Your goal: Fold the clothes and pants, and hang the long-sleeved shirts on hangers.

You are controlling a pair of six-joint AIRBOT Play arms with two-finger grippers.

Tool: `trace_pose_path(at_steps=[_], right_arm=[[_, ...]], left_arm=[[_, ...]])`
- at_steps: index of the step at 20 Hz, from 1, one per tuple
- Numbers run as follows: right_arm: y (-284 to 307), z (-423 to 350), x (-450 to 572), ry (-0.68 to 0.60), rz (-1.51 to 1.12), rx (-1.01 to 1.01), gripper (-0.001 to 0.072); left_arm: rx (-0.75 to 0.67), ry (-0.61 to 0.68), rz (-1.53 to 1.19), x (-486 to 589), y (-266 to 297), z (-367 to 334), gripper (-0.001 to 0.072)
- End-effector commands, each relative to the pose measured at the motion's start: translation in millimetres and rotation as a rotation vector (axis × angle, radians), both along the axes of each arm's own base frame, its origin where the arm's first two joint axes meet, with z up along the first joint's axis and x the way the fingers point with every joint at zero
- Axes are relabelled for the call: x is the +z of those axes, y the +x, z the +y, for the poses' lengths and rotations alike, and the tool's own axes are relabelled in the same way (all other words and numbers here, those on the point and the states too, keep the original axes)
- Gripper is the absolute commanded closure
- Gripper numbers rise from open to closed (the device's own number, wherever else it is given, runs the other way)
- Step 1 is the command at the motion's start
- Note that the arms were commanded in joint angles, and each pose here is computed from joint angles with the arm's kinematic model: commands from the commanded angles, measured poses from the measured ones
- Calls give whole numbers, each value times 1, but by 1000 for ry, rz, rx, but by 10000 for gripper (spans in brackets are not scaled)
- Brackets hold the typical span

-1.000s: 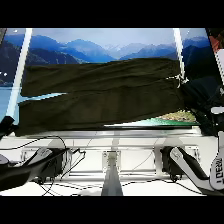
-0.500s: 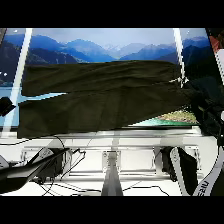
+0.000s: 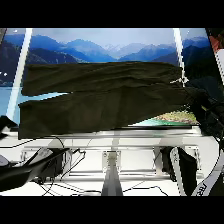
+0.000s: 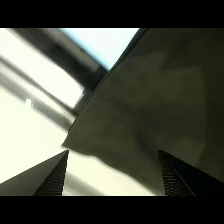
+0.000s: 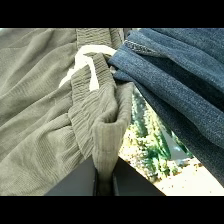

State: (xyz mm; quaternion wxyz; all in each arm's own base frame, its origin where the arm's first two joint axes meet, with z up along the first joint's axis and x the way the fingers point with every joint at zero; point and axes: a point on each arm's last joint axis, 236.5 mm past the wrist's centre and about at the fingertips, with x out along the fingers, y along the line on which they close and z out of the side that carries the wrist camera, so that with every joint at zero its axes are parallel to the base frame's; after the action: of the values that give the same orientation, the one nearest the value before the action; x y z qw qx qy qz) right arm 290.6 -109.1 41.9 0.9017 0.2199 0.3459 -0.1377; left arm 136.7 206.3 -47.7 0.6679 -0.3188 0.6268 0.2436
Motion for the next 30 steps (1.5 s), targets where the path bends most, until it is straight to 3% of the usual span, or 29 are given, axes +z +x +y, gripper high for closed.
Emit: trace_pose_path(at_steps=[1, 5, 12, 15, 16, 17, 19, 25, 30], right_arm=[[-1, 0, -1, -3, 5, 3, 685], [-1, 0, -1, -2, 5, 2, 685], [-1, 0, -1, -1, 5, 3, 685], [-1, 1, -1, 1, 8, 5, 685], [-1, 2, -2, 3, 11, 7, 685], [-2, 2, -2, 6, 14, 9, 685], [-3, 4, -3, 10, 20, 13, 685], [-3, 4, -3, 10, 21, 15, 685], [-4, 4, 2, -7, 10, 16, 686]], left_arm=[[89, -124, 86, -30, -47, -27, 73], [122, -131, -4, -56, -30, -40, 72], [143, -25, -44, -65, -22, -18, 75], [149, 11, -57, -64, -20, -9, 144], [149, 14, -58, -64, -20, -8, 272], [149, 14, -58, -64, -20, -8, 445], [148, 12, -58, -64, -20, -9, 665], [137, -18, -52, -54, -22, -18, 683], [122, 80, -130, -8, -8, -6, 684]])
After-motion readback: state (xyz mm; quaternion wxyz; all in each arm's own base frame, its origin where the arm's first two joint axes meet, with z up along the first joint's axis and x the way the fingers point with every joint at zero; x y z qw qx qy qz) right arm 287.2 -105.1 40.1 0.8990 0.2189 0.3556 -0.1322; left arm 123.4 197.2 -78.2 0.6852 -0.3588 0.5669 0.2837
